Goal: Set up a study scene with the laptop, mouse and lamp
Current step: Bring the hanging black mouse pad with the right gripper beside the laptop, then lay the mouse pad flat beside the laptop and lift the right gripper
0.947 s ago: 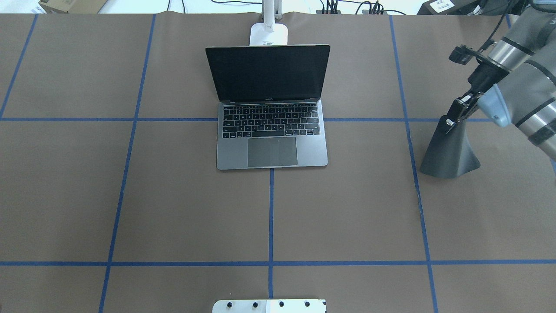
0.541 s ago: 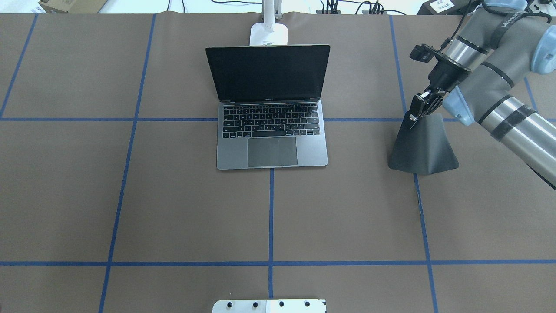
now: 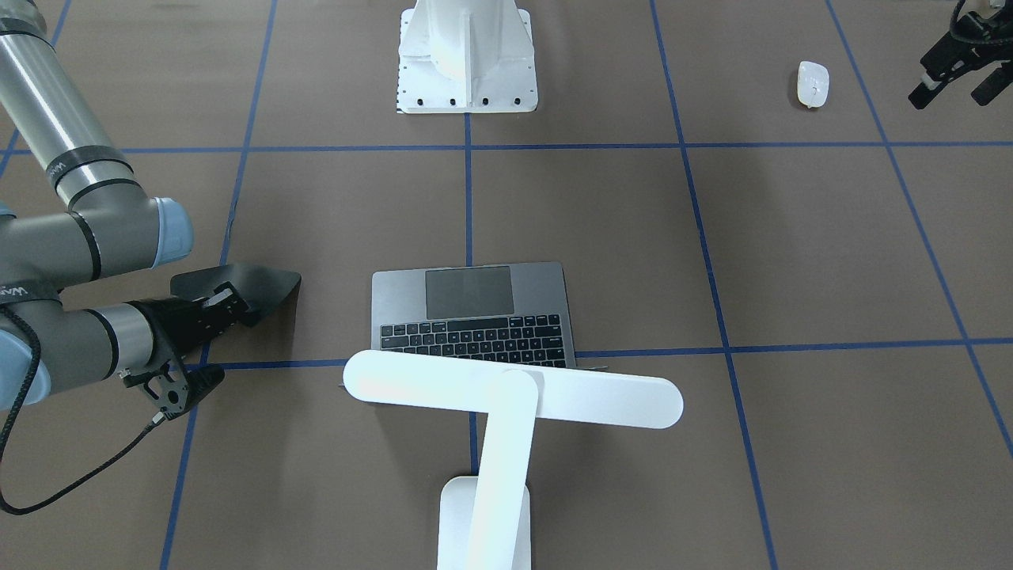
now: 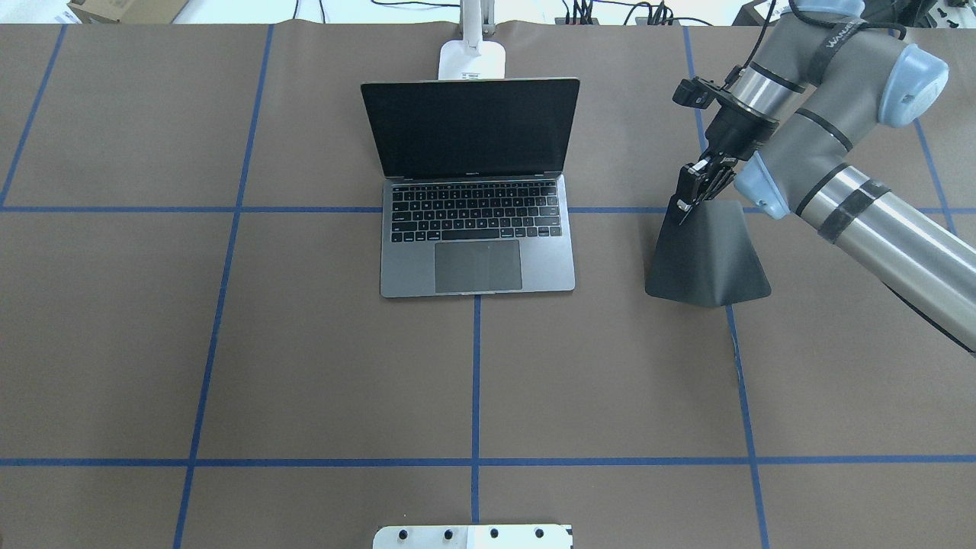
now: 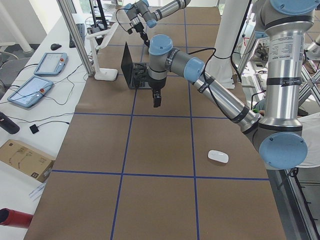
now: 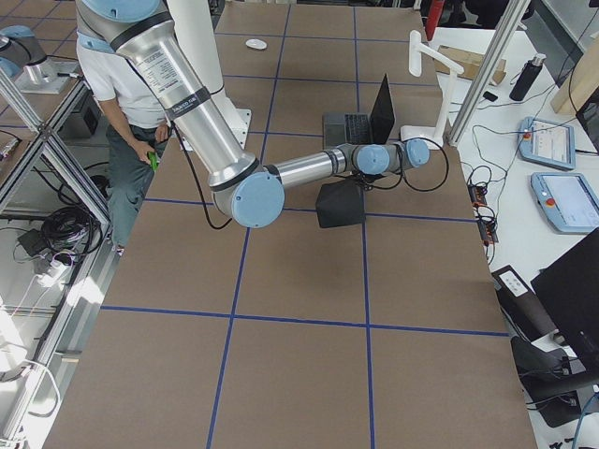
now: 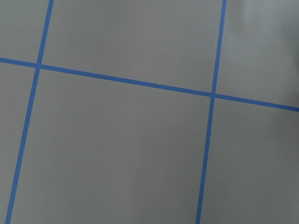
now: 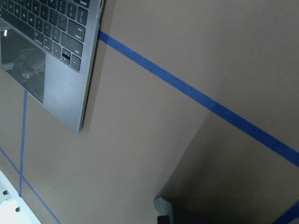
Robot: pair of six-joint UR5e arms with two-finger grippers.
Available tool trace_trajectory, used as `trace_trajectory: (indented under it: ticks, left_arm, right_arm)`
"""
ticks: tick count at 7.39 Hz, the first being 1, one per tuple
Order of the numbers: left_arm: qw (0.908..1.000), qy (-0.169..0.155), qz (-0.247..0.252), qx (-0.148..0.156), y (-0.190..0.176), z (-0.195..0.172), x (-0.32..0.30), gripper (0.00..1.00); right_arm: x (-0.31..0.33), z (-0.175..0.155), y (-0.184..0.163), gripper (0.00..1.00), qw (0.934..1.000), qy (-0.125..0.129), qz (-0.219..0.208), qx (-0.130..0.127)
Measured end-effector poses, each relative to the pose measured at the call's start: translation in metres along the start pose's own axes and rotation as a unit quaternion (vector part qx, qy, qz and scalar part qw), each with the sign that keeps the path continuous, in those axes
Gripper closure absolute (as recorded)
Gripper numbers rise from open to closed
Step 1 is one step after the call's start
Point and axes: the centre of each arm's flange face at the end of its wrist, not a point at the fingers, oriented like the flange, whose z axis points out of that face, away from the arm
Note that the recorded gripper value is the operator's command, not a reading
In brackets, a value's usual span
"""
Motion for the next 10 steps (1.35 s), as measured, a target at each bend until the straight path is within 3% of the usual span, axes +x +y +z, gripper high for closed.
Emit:
trace_trajectory:
  ticks: [1,2,3,4,5,10]
  left_arm:
    - [1.0000,0.000,0.000,0.001,0.000,-0.001,0.000,0.00]
    - [1.0000,0.000,0.000,0.001,0.000,-0.001,0.000,0.00]
    - [1.0000,0.001,0.000,0.002,0.001,-0.002,0.000,0.00]
    - [1.0000,0.001,0.000,0.003,0.001,-0.004,0.001,0.00]
    - [1.0000,0.002,0.000,0.005,0.002,-0.005,0.001,0.00]
    - [1.0000,0.005,0.000,0.008,0.003,-0.009,0.001,0.00]
  right_arm:
    - [-0.005,0.001,-0.008,1.00,1.0000,0.000,-0.002,-0.001]
    - [-0.008,0.001,-0.015,0.92,1.0000,0.000,-0.002,-0.002]
    - [-0.011,0.001,-0.022,0.70,1.0000,0.000,-0.001,-0.003]
    - [-0.015,0.000,-0.028,0.29,1.0000,0.000,0.002,-0.003]
    - [-0.020,-0.001,-0.035,0.04,1.0000,0.000,0.004,-0.003]
    - [-0.063,-0.022,-0.067,0.02,0.9996,0.024,0.008,0.010]
